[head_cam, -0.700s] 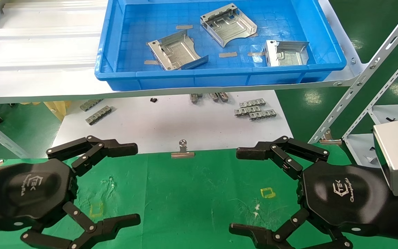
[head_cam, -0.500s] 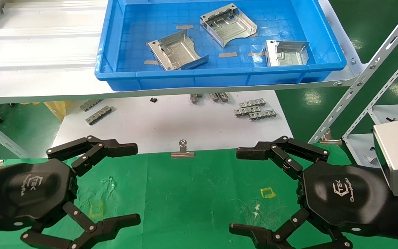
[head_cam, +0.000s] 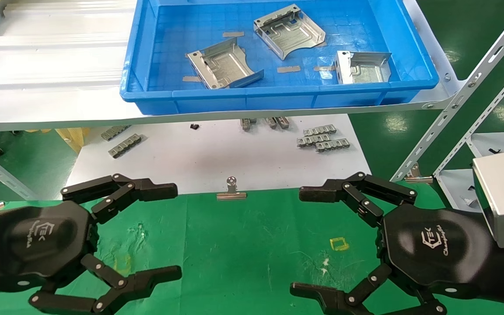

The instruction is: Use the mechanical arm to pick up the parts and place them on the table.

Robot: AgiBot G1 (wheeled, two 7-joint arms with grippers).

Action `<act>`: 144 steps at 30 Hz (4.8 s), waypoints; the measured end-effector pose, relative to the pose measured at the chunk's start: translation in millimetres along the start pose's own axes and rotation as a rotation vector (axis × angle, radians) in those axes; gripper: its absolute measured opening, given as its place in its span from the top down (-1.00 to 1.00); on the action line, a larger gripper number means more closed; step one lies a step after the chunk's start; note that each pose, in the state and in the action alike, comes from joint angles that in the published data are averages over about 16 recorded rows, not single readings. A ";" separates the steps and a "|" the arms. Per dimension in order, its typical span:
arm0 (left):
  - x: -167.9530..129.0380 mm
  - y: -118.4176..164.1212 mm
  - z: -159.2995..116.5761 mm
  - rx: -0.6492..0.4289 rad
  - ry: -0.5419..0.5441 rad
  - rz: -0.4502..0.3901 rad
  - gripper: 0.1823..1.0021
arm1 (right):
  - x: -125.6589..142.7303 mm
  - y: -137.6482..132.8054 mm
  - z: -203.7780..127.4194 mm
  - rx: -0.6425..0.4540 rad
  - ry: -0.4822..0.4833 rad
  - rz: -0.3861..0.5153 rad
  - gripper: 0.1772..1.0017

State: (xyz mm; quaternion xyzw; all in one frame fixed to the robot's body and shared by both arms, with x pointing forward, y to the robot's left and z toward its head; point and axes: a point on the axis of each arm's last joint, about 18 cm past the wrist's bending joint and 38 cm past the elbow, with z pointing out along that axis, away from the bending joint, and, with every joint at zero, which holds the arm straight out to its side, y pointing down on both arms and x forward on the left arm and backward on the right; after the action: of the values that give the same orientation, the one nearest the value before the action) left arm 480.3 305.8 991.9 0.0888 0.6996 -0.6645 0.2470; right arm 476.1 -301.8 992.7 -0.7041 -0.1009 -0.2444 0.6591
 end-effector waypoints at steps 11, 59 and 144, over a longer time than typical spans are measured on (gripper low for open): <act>0.0 0.0 0.0 0.000 0.000 0.000 -0.47 | -0.1 0.0 0.0 0.000 0.000 0.000 -1.00; 0.0 0.0 0.0 0.000 0.000 0.000 0.98 | 286.0 -68.3 182.9 -0.366 0.864 0.012 -0.82; 0.0 0.0 0.0 0.000 0.000 0.000 -0.99 | 259.2 -63.1 155.5 -0.304 0.734 -0.101 0.96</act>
State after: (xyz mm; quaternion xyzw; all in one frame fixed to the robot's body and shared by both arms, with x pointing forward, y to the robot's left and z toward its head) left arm 480.3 305.8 991.9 0.0888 0.6996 -0.6645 0.2470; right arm 702.6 -189.5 1170.0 -0.6536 0.1440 -0.5239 0.5269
